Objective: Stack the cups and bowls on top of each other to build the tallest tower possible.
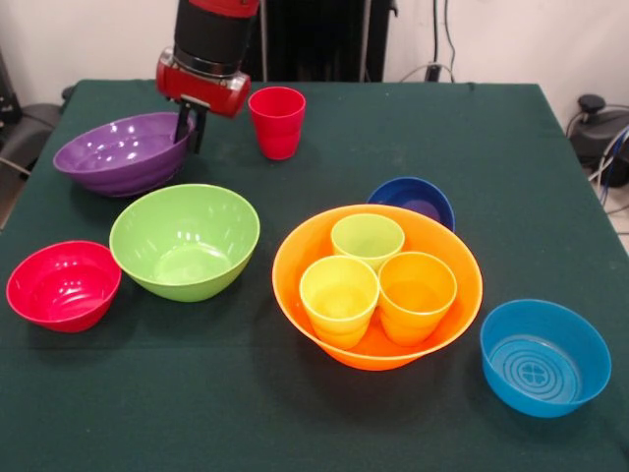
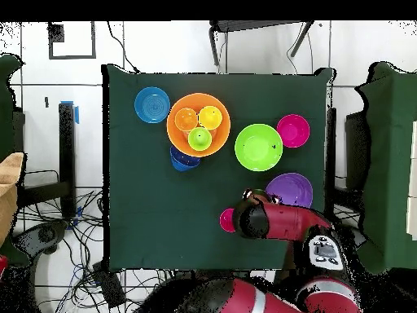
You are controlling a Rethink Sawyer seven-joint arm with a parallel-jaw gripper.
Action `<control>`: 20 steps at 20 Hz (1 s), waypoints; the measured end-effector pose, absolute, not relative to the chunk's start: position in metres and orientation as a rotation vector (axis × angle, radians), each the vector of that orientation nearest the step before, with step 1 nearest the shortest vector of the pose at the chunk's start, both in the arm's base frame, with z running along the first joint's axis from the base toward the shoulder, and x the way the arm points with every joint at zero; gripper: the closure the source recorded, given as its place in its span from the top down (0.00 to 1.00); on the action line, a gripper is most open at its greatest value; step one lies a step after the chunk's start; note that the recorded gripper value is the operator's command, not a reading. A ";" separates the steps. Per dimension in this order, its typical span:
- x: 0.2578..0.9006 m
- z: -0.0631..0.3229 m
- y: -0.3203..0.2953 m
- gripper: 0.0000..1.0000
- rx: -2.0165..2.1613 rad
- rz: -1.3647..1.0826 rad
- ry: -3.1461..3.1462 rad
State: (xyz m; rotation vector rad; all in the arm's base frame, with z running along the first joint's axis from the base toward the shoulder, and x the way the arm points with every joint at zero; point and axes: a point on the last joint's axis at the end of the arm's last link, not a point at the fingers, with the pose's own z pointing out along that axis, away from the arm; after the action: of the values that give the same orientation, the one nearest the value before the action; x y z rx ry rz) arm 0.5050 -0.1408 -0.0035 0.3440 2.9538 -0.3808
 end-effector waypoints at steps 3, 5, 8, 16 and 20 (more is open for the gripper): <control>0.512 0.009 -0.146 0.00 0.407 -0.364 2.973; 0.516 0.019 -0.146 0.00 0.445 -0.362 2.996; 0.522 0.029 -0.144 0.00 0.474 -0.363 3.024; 0.551 0.063 -0.135 0.00 0.550 -0.336 3.069; 0.572 0.077 -0.128 0.00 0.561 -0.311 3.049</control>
State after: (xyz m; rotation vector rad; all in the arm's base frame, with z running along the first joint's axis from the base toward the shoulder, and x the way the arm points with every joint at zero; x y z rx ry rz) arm 0.5721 -0.1282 0.0768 0.5613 3.0494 -0.3108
